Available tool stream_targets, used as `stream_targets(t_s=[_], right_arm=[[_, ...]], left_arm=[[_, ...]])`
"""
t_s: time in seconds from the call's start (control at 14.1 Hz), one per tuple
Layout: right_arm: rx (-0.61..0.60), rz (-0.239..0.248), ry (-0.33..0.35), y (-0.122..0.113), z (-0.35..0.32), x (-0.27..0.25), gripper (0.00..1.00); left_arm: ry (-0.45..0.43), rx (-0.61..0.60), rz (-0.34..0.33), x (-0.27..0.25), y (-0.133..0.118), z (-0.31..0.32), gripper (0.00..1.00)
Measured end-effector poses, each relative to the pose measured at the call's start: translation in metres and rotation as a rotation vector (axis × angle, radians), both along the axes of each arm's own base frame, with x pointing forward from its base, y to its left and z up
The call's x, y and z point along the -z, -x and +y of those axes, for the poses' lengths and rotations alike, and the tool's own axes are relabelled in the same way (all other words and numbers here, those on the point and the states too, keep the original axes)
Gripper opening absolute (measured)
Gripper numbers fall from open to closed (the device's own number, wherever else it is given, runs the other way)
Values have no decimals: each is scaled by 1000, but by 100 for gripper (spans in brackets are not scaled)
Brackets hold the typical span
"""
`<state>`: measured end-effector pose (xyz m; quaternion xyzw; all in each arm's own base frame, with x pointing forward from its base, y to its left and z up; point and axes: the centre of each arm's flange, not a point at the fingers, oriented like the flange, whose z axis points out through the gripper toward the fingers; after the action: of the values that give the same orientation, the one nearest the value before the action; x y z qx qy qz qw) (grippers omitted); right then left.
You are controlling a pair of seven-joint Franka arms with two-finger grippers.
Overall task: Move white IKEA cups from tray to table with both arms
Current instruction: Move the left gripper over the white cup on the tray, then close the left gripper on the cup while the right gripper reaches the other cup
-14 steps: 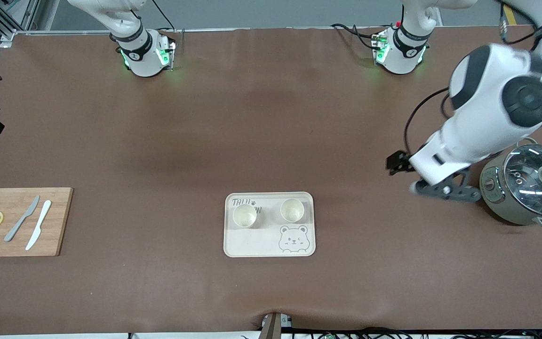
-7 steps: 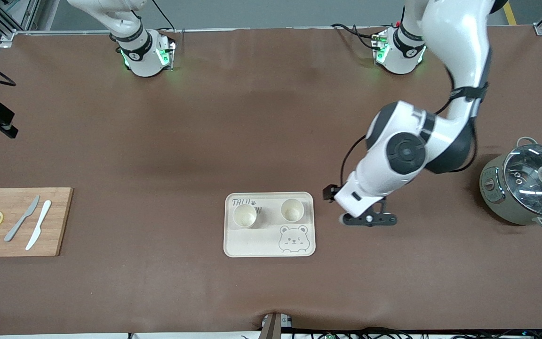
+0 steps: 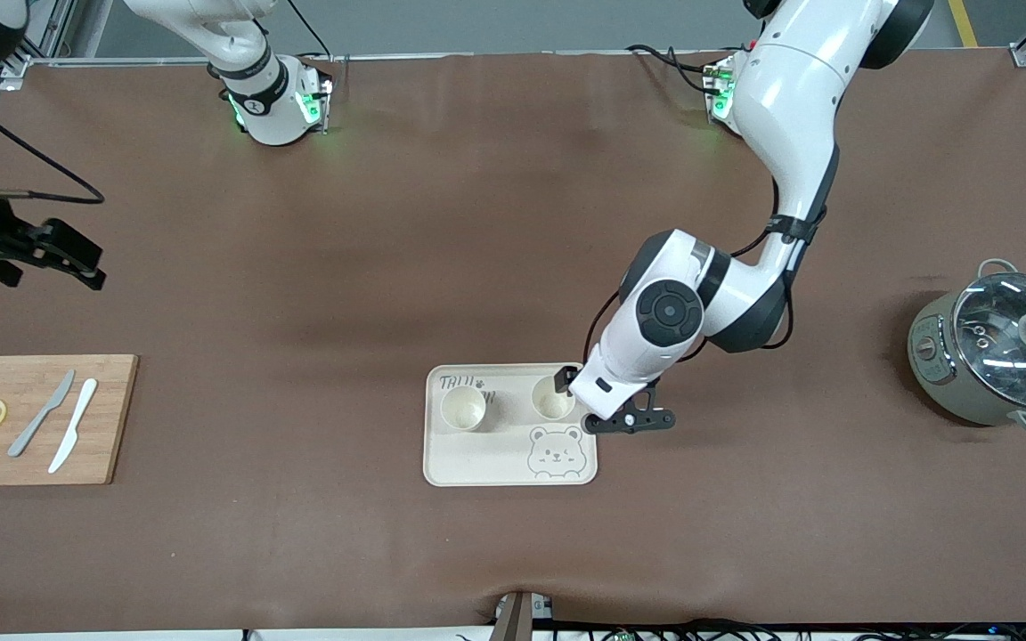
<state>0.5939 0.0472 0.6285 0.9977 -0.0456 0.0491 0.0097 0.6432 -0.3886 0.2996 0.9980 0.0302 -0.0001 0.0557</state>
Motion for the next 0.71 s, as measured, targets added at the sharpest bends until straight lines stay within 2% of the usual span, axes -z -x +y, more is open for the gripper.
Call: stream_targets(t_s=[0.14,0.43,0.71], right_arm=[[55,-3,-11,-12,28,19,100],[84,-53,-30,-33,88,54,100],[122,-31,-60,-42,149,100,100]], left_arm=[[6,-6,-6,10,0,-4,100],[9,-12,-6,37,5,-15,100],[1,0,6,52,10,-23,100]])
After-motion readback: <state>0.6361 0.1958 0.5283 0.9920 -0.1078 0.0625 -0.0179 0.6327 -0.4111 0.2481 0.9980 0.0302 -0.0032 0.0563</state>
